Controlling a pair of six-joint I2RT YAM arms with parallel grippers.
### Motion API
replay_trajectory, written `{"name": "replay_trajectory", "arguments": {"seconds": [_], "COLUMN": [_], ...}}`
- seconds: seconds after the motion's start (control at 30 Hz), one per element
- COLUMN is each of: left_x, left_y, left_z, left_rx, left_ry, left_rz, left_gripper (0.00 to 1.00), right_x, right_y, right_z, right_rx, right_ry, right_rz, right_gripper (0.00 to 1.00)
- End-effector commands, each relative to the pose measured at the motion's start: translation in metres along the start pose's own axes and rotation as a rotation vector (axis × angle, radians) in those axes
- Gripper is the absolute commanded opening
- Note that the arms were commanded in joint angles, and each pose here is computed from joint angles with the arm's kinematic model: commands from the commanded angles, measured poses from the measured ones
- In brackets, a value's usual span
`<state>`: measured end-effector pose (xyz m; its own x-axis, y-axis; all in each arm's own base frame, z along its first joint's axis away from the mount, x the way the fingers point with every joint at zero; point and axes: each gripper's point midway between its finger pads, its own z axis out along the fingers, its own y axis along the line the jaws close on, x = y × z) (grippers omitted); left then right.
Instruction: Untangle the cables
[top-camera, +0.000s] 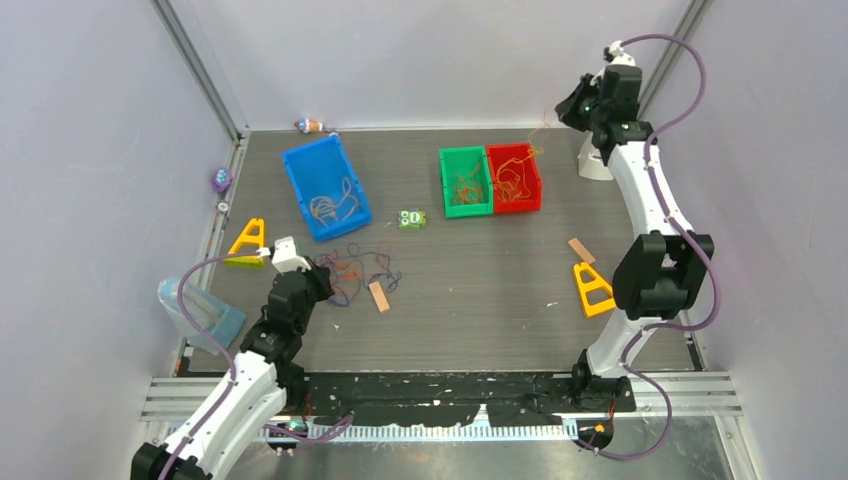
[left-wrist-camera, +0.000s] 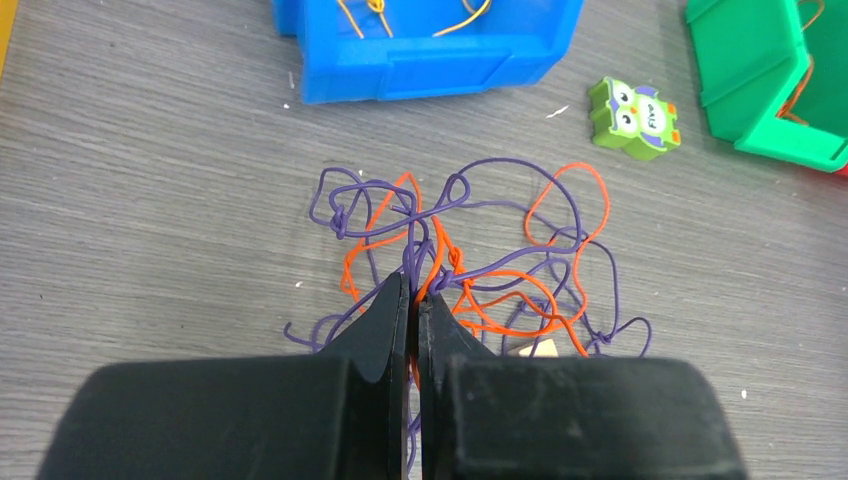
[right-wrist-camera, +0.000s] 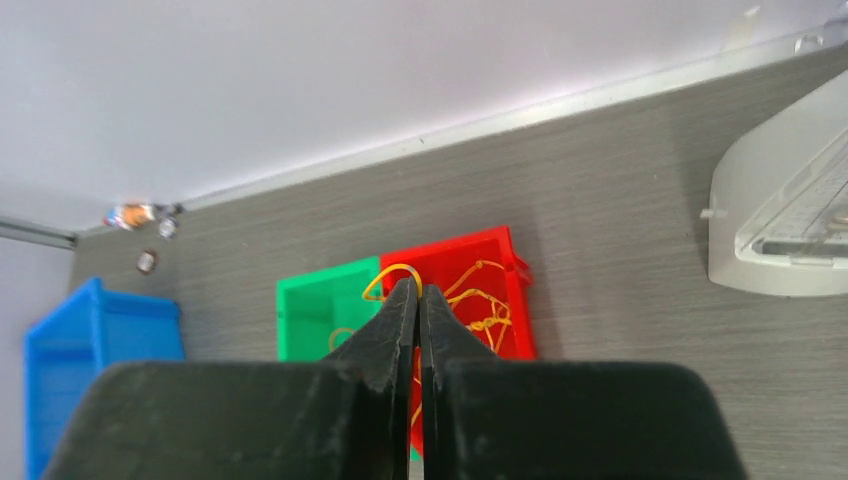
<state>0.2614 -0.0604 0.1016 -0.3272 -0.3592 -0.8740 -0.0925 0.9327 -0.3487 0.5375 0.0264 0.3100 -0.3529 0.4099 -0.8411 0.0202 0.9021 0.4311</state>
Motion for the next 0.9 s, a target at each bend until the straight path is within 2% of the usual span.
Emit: {"name": "replay_trajectory", "arguments": {"seconds": [0.0,0.1,0.27,0.43,0.6,0.73,0.87], "left_x": [-0.016,-0.014,-0.014,-0.016,-0.016,-0.011,-0.006], "left_y": [-0.009,-0.009,-0.010,-0.010,-0.012,-0.029,-0.044], "left_z": [0.003,0.003,0.004,0.002,0.001,0.001,0.001], "left_rx": [0.024,0.029,0.032,0.033,0.050,0.147,0.219], "left_ry": [-0.042,-0.041,-0.040,-0.043,-0.048,-0.019,0.029], "left_rz": [0.008,0.004,0.003,0.006,0.002,0.034,0.063], "left_gripper": [0.00,0.00,0.00,0.00,0.00,0.00,0.00], "right_x": [0.026,0.057,0.122,0.178,0.203,0.212,0.199], "right_y": [-0.004,-0.005,-0.007,-0.036,-0.058,-0.057,-0.043], "right_z": [0.019,0.033,0.057,0.081,0.095,0.098,0.089], "right_rx": [0.074,0.084,0.083,0.217,0.309,0.327,0.297], "right_ry": [-0.011,0.039,0.194,0.399,0.500,0.536,0.506], "right_rz": [-0.111,-0.131,-0.176,-0.215,-0.237,-0.285,-0.291], "right_gripper": [0.05,0.06,0.05,0.05,0.06,0.06,0.18]}}
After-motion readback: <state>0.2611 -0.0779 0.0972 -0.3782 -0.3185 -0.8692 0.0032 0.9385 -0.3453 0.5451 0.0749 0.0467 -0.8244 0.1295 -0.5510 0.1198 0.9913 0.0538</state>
